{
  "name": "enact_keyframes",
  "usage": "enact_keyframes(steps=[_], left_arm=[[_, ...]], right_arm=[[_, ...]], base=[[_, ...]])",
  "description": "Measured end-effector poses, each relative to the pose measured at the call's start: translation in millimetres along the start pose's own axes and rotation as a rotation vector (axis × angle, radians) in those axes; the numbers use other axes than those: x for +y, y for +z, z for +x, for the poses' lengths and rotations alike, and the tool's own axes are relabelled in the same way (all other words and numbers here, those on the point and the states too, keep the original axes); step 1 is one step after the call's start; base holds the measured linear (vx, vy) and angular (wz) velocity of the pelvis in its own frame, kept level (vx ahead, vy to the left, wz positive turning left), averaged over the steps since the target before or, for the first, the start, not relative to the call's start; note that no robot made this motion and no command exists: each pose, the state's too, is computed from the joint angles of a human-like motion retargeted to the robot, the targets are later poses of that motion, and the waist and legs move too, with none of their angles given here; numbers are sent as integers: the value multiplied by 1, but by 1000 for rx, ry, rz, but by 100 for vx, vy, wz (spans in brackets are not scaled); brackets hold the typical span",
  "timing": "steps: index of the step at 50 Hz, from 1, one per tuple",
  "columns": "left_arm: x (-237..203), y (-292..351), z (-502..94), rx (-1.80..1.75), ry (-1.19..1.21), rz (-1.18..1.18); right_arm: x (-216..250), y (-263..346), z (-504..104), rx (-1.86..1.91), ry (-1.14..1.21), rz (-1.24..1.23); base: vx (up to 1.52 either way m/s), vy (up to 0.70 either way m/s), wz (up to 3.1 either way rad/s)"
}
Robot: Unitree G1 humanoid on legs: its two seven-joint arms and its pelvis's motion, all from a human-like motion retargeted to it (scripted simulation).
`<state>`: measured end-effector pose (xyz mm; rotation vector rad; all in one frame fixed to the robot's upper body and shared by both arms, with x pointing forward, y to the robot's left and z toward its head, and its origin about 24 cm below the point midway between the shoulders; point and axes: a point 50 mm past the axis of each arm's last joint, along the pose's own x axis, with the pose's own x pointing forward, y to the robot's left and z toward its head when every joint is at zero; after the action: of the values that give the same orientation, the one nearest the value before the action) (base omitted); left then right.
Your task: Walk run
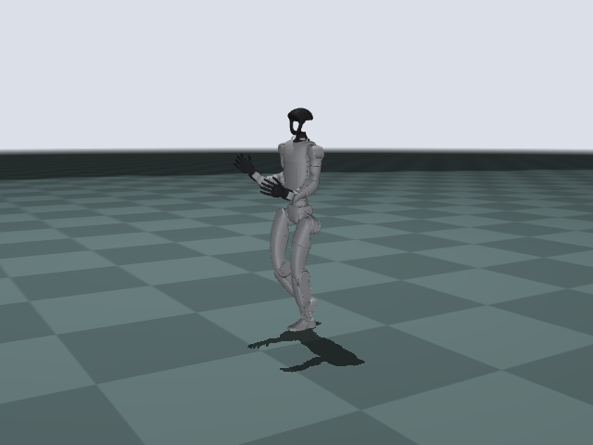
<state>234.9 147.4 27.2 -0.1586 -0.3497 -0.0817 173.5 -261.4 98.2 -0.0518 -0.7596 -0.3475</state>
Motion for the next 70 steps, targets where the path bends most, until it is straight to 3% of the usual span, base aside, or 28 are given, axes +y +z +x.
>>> enact_keyframes(steps=[5, 11, 18, 25, 28, 32, 38, 43, 50, 55, 61, 66, 70], left_arm=[[-4, 29, 24, -127, -127, 74], [22, 25, -4, -21, -138, 262], [27, -27, -106, 354, -113, 211], [28, -27, -183, 532, 28, 182], [30, -22, -165, 460, 67, 252], [24, -13, -92, 249, 60, 353], [-1, 7, -3, -41, -29, 143], [0, 20, 7, -103, -32, 40], [33, 16, -47, 97, -109, 234], [44, -23, -135, 439, -43, 373], [26, -47, -212, 713, 111, 220], [43, -37, -228, 735, 143, 259], [51, -32, -206, 649, 106, 303]], right_arm=[[0, 0, -7, 44, 97, -44], [12, -2, 9, 10, 96, 4], [-14, 12, 23, -83, 31, -18], [-22, 13, 5, -45, -20, -89], [-20, 10, -7, 15, -62, -40], [-20, 10, -7, 5, -93, 60], [-9, 4, -26, 72, -1, 53], [-3, 1, -48, 183, 82, 2], [12, -8, -50, 225, 94, 1], [3, -1, -30, 123, 88, -40], [10, -5, -18, 69, 104, -52], [17, -6, -25, 112, 151, -45], [18, -3, -26, 114, 140, -6]], base=[[155, -37, 40], [150, -48, -32], [179, -56, -10], [164, -43, -43], [165, -46, -78], [192, -66, 125], [167, -50, -19], [146, -42, 24], [140, -49, -11], [165, -53, -9], [128, -22, -31], [128, -25, -36], [141, -26, 26]])
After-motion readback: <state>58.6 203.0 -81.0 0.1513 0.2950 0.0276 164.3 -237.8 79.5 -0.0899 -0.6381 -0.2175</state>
